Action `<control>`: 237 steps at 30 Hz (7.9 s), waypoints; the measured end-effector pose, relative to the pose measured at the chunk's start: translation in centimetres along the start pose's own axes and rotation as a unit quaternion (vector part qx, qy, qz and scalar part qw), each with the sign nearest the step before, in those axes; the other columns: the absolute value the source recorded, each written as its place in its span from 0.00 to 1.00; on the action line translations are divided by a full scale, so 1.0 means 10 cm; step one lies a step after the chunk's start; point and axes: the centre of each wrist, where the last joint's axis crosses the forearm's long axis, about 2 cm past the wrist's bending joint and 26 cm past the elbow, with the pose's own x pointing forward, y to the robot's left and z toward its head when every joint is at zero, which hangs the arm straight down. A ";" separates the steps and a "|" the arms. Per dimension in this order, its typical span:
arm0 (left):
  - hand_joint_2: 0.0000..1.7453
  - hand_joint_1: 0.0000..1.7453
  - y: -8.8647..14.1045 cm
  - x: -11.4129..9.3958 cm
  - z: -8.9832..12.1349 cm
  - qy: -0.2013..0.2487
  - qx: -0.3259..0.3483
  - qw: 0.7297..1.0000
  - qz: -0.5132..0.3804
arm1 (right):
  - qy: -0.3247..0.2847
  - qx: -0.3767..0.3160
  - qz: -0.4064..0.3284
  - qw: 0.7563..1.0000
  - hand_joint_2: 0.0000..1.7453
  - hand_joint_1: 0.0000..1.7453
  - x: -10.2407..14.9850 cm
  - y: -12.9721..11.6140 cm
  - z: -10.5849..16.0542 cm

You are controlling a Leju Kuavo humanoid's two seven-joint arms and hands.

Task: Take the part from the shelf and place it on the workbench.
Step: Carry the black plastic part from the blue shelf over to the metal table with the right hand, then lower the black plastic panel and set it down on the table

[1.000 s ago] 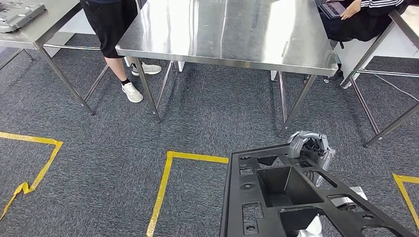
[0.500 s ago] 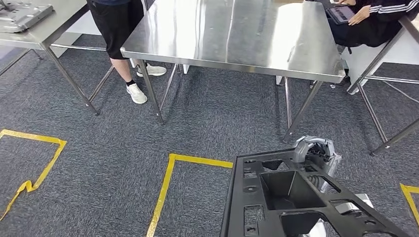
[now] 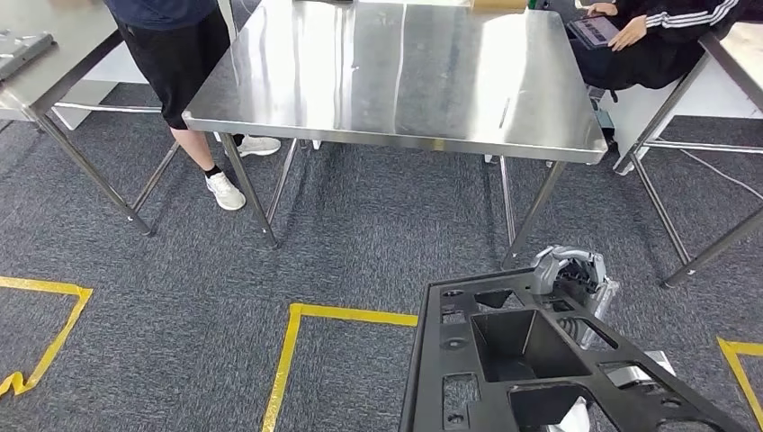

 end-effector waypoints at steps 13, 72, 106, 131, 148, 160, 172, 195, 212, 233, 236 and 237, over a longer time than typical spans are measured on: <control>1.00 0.00 -0.01 -0.05 0.01 0.008 -0.004 1.000 -0.014 | 0.006 -0.001 0.004 1.000 1.00 1.00 -0.02 -0.02 0.03; 1.00 0.00 0.04 0.02 -0.02 -0.012 -0.033 0.995 -0.091 | 0.056 0.171 0.040 0.983 1.00 1.00 -0.40 0.58 -0.07; 1.00 0.00 0.28 0.19 -0.12 -0.121 -0.086 0.988 -0.032 | 0.161 0.342 0.413 0.828 1.00 1.00 -0.97 1.55 -0.88; 1.00 0.00 0.28 0.22 -0.13 -0.137 -0.106 0.982 -0.073 | 0.197 0.214 0.725 0.624 1.00 1.00 -1.00 -0.11 -1.87; 1.00 0.00 0.29 0.24 -0.13 -0.162 -0.118 0.976 -0.091 | 0.195 0.255 0.723 0.612 0.00 0.00 -0.93 -0.41 -2.06; 0.00 0.00 0.30 0.25 -0.13 -0.154 -0.105 0.977 -0.100 | 0.189 0.318 0.684 0.629 0.00 0.00 -0.93 -0.20 -2.07; 0.00 0.00 0.29 0.25 -0.13 -0.153 -0.105 0.977 -0.100 | 0.170 0.355 0.668 0.632 0.00 0.00 -0.94 0.07 -2.04; 0.00 0.00 0.25 0.23 -0.12 -0.151 -0.110 0.977 -0.105 | 0.148 0.390 0.645 0.640 0.00 0.00 -0.94 0.35 -1.98; 0.00 0.00 0.22 0.22 -0.11 -0.137 -0.112 0.979 -0.100 | 0.228 0.434 0.354 0.796 0.00 0.00 -0.91 0.47 -2.03; 0.00 0.00 0.19 0.16 -0.09 -0.103 -0.063 0.991 -0.052 | 0.154 0.465 -0.312 0.814 0.00 0.00 -0.68 1.01 -0.40; 0.00 0.00 0.19 0.16 -0.09 -0.102 -0.063 0.992 -0.050 | 0.147 0.484 -0.321 0.801 0.00 0.00 -0.59 1.00 -0.22; 0.00 0.00 0.19 0.15 -0.09 -0.102 -0.063 0.992 -0.049 | 0.145 0.488 -0.323 0.798 0.00 0.00 -0.56 1.00 -0.19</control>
